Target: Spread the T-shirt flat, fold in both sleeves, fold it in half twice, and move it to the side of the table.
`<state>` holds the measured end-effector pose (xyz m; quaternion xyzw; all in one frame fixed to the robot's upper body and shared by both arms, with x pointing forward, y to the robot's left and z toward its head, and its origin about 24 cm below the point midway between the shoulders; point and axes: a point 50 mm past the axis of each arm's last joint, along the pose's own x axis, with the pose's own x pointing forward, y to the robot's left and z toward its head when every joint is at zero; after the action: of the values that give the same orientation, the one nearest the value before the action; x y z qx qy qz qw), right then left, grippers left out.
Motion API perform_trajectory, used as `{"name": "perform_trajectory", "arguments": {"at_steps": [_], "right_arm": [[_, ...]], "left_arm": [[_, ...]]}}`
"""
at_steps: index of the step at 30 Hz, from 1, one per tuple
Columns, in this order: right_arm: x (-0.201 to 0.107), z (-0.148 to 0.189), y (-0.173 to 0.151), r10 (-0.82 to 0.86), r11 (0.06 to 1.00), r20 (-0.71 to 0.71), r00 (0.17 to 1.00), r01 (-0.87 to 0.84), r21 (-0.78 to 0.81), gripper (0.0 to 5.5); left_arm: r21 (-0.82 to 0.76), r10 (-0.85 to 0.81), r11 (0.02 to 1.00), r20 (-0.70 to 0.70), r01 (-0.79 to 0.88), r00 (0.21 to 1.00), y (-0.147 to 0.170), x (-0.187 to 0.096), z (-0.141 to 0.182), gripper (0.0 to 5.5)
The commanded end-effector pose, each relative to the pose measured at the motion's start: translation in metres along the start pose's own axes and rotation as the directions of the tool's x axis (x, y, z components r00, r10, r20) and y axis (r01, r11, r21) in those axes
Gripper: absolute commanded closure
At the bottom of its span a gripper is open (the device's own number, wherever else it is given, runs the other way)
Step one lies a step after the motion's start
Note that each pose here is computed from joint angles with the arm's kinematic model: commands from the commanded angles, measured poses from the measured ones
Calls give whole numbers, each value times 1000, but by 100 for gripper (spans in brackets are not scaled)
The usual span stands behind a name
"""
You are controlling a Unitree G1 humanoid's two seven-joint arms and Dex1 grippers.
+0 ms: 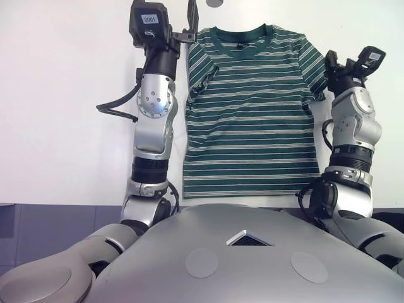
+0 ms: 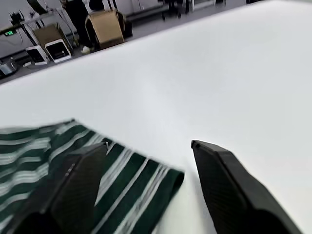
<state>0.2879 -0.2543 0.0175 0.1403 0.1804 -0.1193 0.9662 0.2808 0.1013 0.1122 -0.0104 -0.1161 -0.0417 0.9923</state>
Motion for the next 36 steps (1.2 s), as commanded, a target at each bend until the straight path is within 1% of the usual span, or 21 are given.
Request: {"name": "perform_trajectory", "arguments": {"at_steps": [1,3,4,5,8,10,12,14,15,17,19,21,24,28,31,34,36], "right_arm": [[-3,-23,10,-4,998,-125,992,12,65,265],[-5,-28,13,-18,996,-151,988,31,86,312],[-4,-27,13,-30,995,-148,988,43,88,323],[-3,-25,12,-41,995,-140,989,53,87,358],[-2,-15,8,-91,993,-84,992,97,64,415],[-2,-11,8,-109,994,-39,993,109,18,460],[-4,-7,14,-96,994,13,995,96,-46,492],[-6,-1,23,-66,985,83,994,78,-156,539],[-7,1,26,-50,976,111,993,72,-205,548],[-11,5,39,14,942,156,988,40,-334,548],[-18,5,55,108,890,160,981,-24,-456,548],[-27,-1,76,222,833,104,969,-133,-537,548],[-37,-9,100,328,777,14,944,-262,-572,548],[-40,-15,110,382,730,-82,920,-355,-583,548],[-41,-13,115,430,723,-106,896,-413,-554,477],[-46,-2,126,539,735,-95,837,-523,-432,416],[-49,9,131,598,743,-69,799,-584,-328,377]], "left_arm": [[-4,11,1000,10,-11,1000,0,1,2,10],[-4,12,1000,11,-12,1000,0,1,2,10],[-4,12,1000,11,-12,1000,0,1,2,10],[-5,12,1000,10,-12,1000,0,1,2,10],[-7,13,1000,7,-13,1000,0,1,1,10],[-10,16,1000,4,-16,1000,0,0,0,10],[-14,20,1000,0,-20,1000,0,0,-1,10],[-17,23,1000,-4,-24,1000,0,1,-2,10],[-18,25,1000,-5,-25,1000,0,1,-3,10],[-21,29,999,-10,-29,1000,0,1,-4,10],[-23,31,999,-14,-31,999,0,0,-5,10],[-22,33,999,-17,-33,999,1,0,-5,10],[-19,30,999,-16,-30,999,1,2,-6,10],[-17,27,999,-14,-28,1000,1,3,-6,10],[-16,24,1000,-12,-24,1000,0,3,-6,10],[-21,4,1000,-6,-4,1000,-2,5,-4,10],[-23,-47,999,-1,47,999,-4,5,-2,10]]}}
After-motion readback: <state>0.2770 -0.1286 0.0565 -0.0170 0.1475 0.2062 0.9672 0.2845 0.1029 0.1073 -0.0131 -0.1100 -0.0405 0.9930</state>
